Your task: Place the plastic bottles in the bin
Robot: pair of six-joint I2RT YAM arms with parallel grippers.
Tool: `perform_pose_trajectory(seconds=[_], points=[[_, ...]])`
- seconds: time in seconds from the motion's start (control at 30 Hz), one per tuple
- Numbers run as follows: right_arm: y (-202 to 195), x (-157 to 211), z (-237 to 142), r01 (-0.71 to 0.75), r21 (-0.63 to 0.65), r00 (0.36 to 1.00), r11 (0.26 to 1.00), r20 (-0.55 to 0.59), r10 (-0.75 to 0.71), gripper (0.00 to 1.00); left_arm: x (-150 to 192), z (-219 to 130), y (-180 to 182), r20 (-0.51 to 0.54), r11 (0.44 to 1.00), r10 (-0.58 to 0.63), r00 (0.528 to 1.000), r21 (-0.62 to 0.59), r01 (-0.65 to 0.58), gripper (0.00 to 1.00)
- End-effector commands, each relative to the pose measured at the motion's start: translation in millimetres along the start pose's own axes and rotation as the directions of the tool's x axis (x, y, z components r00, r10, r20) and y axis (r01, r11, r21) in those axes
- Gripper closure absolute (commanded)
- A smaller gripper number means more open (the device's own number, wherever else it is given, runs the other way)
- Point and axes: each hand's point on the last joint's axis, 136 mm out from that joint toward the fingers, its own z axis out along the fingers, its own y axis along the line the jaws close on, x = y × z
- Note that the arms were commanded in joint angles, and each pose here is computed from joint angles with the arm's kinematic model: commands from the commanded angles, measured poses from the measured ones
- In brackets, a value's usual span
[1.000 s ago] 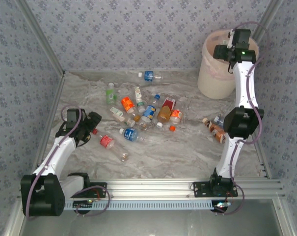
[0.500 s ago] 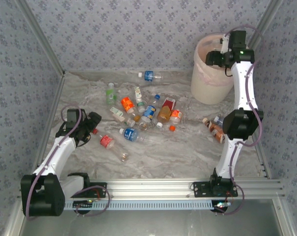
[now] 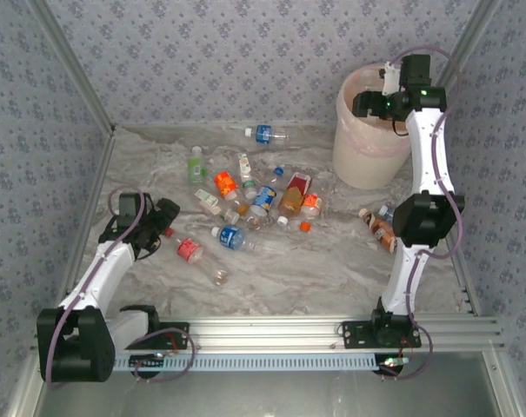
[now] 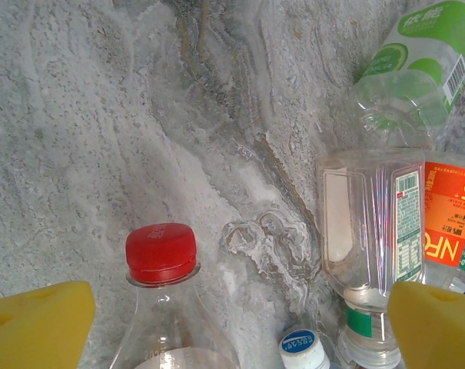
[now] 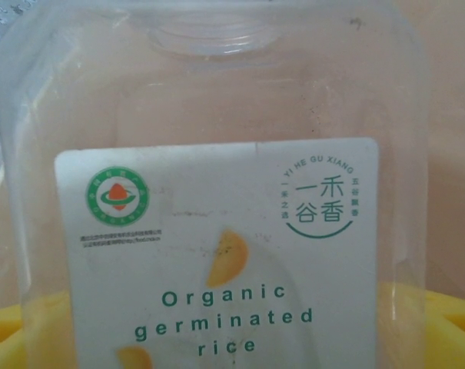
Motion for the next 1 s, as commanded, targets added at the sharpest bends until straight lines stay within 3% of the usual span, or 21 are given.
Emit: perform_pose_trajectory(seconds=[0.0,0.23,0.43,0.77,0.9,0.97], points=[[4.1,-3.8,0.7,0.02,-0.007,1.0,1.0,0.013,-0.02,0.07,0.1,0.8,4.5,0.003,1.0,0.0,1.0,-0.018,0.0,0.02],[4.3,-12.8,-13.2,0.021,0.005,0.998,1.0,0.06,-0.022,0.0,-0.8,0.0,1.2,0.002,1.0,0.007,1.0,-0.007,-0.007,0.02],[1.7,-22.7,-39.7,0.015,0.059,0.992,0.998,0.125,-0.022,0.0,-0.2,-1.5,-1.9,-0.004,1.0,0.021,1.0,0.006,-0.021,0.02],[4.8,-35.9,-119.2,-0.095,0.093,0.915,0.991,0.4,0.05,0.0,-5.7,-9.7,-14.3,0.023,0.998,0.062,0.998,-0.01,-0.062,0.02],[10.2,-15.3,-149.3,-0.174,0.043,0.866,0.984,0.483,0.132,0.0,-7.0,-10.2,-20.7,0.029,0.997,0.078,0.997,-0.025,-0.077,0.02],[-1.5,13.9,-154.7,-0.297,0.046,0.829,0.954,0.508,0.233,0.0,-7.6,-9.5,-25.1,0.03,0.997,0.076,0.997,-0.021,-0.076,0.02]])
